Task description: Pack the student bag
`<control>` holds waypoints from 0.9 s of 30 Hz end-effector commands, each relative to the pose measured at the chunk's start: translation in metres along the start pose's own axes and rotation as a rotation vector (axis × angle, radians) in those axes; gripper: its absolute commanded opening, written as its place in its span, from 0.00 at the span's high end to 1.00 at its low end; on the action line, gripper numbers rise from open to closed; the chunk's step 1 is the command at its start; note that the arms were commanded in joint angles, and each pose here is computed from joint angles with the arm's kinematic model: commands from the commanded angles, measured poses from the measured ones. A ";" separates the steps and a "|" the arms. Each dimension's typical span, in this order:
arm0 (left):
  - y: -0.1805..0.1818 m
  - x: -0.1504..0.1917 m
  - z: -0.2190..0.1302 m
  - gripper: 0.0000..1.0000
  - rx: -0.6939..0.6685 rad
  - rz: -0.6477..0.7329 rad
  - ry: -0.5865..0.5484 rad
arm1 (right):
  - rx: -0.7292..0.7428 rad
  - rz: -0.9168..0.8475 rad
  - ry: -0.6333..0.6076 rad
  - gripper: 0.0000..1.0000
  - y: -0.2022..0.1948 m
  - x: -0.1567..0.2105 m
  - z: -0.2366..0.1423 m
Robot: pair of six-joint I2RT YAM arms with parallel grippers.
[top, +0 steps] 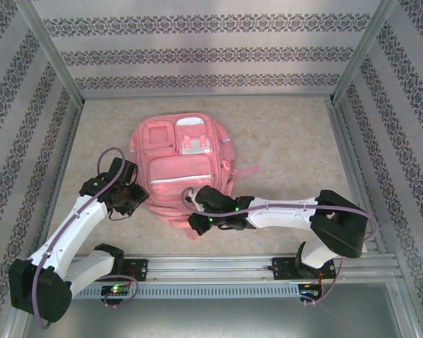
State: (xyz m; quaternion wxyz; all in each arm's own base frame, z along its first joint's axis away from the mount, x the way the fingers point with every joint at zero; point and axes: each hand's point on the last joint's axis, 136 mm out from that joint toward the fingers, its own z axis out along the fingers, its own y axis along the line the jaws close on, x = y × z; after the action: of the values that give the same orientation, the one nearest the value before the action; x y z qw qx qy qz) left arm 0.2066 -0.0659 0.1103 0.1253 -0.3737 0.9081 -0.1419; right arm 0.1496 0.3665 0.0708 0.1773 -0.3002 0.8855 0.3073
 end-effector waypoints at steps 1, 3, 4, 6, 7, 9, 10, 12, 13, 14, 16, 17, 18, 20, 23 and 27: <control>-0.001 0.014 -0.013 0.53 0.013 0.031 0.052 | 0.066 0.027 -0.028 1.00 -0.008 -0.011 0.005; -0.005 0.024 -0.018 0.50 0.034 0.015 0.088 | 0.073 0.036 -0.036 1.00 -0.010 -0.013 0.005; -0.006 0.028 -0.021 0.50 0.047 -0.003 0.103 | 0.068 0.037 -0.047 1.00 -0.008 -0.015 0.005; -0.010 0.033 -0.025 0.48 0.071 -0.031 0.102 | 0.062 0.027 -0.057 1.00 -0.008 -0.016 0.005; -0.011 0.036 -0.026 0.48 0.074 -0.044 0.099 | 0.061 0.023 -0.057 1.00 -0.008 -0.016 0.004; -0.018 0.042 -0.025 0.48 0.086 -0.050 0.099 | 0.049 0.022 -0.065 1.00 -0.008 -0.017 0.004; -0.022 0.046 -0.024 0.51 0.094 -0.041 0.096 | 0.047 0.023 -0.074 1.00 -0.010 -0.017 0.004; -0.024 0.053 -0.019 0.52 0.079 -0.044 0.105 | 0.045 0.039 -0.086 1.00 -0.015 -0.017 0.004; -0.025 0.056 -0.016 0.52 0.069 -0.051 0.114 | 0.045 0.050 -0.086 1.00 -0.018 -0.017 0.004; -0.026 0.058 -0.013 0.52 0.061 -0.055 0.116 | 0.045 0.057 -0.088 1.00 -0.020 -0.016 0.003; -0.027 0.059 -0.009 0.51 0.054 -0.073 0.113 | 0.042 0.061 -0.099 1.00 -0.022 -0.016 0.001; -0.027 0.059 -0.006 0.50 0.048 -0.082 0.116 | 0.041 0.061 -0.100 1.00 -0.023 -0.015 0.000; -0.026 0.059 -0.004 0.50 0.040 -0.086 0.115 | 0.042 0.061 -0.098 1.00 -0.024 -0.014 0.000; -0.025 0.058 0.003 0.50 0.024 -0.089 0.113 | 0.035 0.063 -0.098 1.00 -0.025 -0.015 0.001; -0.024 0.058 0.019 0.49 -0.003 -0.090 0.129 | 0.031 0.070 -0.094 1.00 -0.026 -0.015 0.004; -0.030 0.054 0.033 0.52 -0.009 -0.080 0.136 | 0.012 0.088 -0.093 1.00 -0.022 -0.018 0.006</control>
State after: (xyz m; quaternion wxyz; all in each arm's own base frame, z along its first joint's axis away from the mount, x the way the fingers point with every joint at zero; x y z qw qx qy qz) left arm 0.1868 -0.1279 0.0875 0.0451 -0.3946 0.9040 -0.1582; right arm 0.1662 0.3665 0.0686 0.1965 -0.2673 0.8850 0.3267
